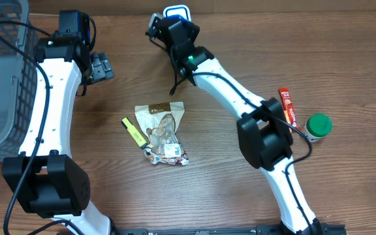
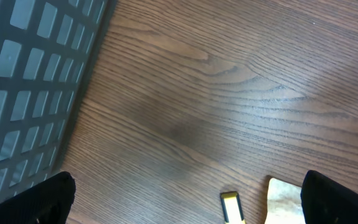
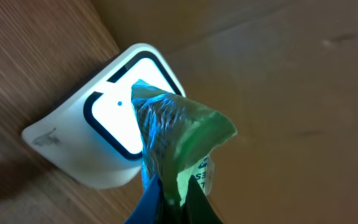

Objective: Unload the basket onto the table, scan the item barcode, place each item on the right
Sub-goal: 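Carry the teal packet right and set it down near the orange packet, then raise the right gripper and move it left over the PanTree bag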

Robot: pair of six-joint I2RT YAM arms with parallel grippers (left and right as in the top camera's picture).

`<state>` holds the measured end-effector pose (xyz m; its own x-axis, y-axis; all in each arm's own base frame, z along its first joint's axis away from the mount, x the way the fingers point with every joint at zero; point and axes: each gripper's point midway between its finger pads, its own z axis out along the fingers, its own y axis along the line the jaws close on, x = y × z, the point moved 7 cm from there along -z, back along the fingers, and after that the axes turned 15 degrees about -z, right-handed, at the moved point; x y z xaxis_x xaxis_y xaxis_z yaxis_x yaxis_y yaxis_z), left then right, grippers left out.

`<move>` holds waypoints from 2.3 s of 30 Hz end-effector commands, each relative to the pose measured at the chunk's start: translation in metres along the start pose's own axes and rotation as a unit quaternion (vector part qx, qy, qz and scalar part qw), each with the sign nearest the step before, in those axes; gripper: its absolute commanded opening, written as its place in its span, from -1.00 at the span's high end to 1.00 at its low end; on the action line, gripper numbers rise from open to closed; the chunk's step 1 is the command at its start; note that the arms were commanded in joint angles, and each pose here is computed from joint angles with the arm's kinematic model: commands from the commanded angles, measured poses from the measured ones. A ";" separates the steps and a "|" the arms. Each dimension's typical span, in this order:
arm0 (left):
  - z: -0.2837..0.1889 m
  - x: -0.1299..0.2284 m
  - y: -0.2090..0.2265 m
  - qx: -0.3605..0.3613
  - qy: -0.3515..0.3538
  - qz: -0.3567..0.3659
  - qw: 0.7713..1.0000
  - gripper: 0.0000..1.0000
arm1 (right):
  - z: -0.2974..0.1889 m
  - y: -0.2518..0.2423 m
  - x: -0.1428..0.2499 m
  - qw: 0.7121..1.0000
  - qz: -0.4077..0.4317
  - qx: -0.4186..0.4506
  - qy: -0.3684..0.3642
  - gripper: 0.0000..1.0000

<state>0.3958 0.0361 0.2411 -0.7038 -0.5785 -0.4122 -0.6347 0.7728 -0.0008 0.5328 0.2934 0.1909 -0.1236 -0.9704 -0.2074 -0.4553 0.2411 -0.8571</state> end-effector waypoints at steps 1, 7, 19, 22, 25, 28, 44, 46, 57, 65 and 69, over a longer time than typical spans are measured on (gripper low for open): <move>-0.004 -0.001 -0.002 0.001 -0.008 0.011 1.000 -1.00 | -0.074 -0.093 0.002 0.991 0.115 0.055 -0.036 0.91; -0.004 -0.001 -0.002 0.002 -0.008 0.011 1.000 -1.00 | -0.113 -0.087 0.058 0.979 0.184 -0.083 0.041 0.89; -0.004 -0.001 -0.002 0.002 -0.008 0.011 1.000 -1.00 | -0.141 -0.004 0.183 0.820 0.252 -0.479 0.187 0.93; -0.004 -0.001 -0.002 0.002 -0.008 0.011 1.000 -1.00 | -0.136 0.009 0.205 0.793 0.275 -0.504 0.206 0.93; -0.004 -0.001 -0.002 0.002 -0.008 0.011 1.000 -1.00 | -0.125 0.029 0.225 0.777 0.285 -0.514 0.227 0.92; -0.004 -0.001 -0.002 0.001 -0.008 0.011 1.000 -1.00 | -0.114 0.050 0.242 0.770 0.293 -0.514 0.240 0.92; -0.004 -0.001 -0.002 0.002 -0.008 0.011 1.000 -1.00 | -0.075 0.053 0.230 0.725 0.498 -0.387 0.278 0.00; -0.004 -0.001 -0.002 0.002 -0.008 0.011 1.000 -1.00 | -0.075 0.056 0.217 0.720 0.506 -0.393 0.267 0.03; -0.004 -0.001 -0.002 0.002 -0.008 0.011 1.000 -1.00 | -0.083 0.098 0.158 0.737 0.521 -0.290 0.318 0.31; -0.004 -0.001 -0.002 0.002 -0.008 0.011 1.000 -1.00 | -0.090 0.135 0.178 0.728 0.497 -0.302 0.362 0.28; -0.004 -0.001 -0.003 0.002 -0.008 0.011 1.000 -1.00 | -0.099 0.139 0.190 0.720 0.480 -0.305 0.398 0.24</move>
<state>0.3956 0.0361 0.2410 -0.7044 -0.5785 -0.4111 -0.6347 0.7728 0.0001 0.3620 0.1545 0.0766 -0.9918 -0.1230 -0.0348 -0.1214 0.9915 -0.0460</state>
